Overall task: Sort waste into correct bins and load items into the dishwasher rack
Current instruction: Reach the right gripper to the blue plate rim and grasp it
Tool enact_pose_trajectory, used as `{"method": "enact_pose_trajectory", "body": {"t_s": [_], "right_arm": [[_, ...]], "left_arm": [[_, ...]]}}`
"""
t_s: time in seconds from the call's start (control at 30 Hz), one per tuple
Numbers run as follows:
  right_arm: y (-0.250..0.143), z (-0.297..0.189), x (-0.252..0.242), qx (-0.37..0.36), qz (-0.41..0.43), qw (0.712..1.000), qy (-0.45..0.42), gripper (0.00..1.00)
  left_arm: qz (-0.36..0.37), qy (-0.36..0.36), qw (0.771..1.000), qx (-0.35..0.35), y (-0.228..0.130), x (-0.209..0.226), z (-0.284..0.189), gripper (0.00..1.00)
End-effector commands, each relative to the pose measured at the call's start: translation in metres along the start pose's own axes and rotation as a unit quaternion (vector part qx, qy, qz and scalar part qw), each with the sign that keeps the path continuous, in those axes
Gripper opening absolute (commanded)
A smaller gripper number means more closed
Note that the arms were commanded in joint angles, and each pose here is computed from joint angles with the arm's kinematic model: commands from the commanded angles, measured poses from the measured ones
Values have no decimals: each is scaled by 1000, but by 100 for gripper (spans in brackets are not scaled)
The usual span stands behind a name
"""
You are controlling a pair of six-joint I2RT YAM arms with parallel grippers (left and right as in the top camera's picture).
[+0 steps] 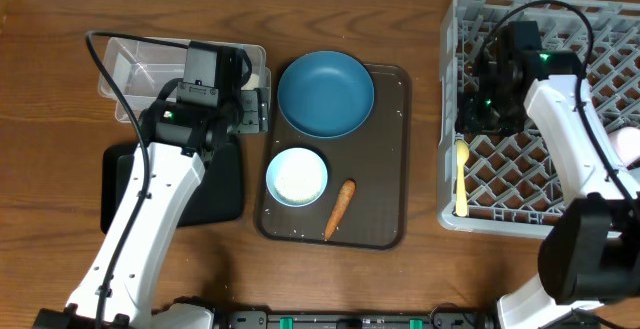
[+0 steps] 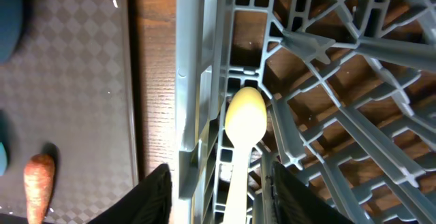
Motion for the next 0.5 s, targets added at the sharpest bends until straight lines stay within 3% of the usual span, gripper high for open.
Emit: {"method": "enact_pose_trajectory", "body": {"t_s": [0.0,0.23,0.47], "right_arm": [[14,-37,0,-62,-2,998,15,50],[27,-65,-25,-112,34,993,21,61],[33,-70,-1,-115,10,988,99,66]], "left_arm": [[11,3,1000,-17,8,-4,-3,78],[52,-21,997,-61,36,-40,16,79],[67,-28,997,-27,25,-53,40,79]]}}
Point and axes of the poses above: each gripper's point midway between its finger pads, its own z axis out along the fingers, its own x axis along the line the jaws close on, y = z × x, the point moved 1 cm from there along -z, back along the fingers, and after that the axes turned 15 degrees about z, right-handed, at the moved point
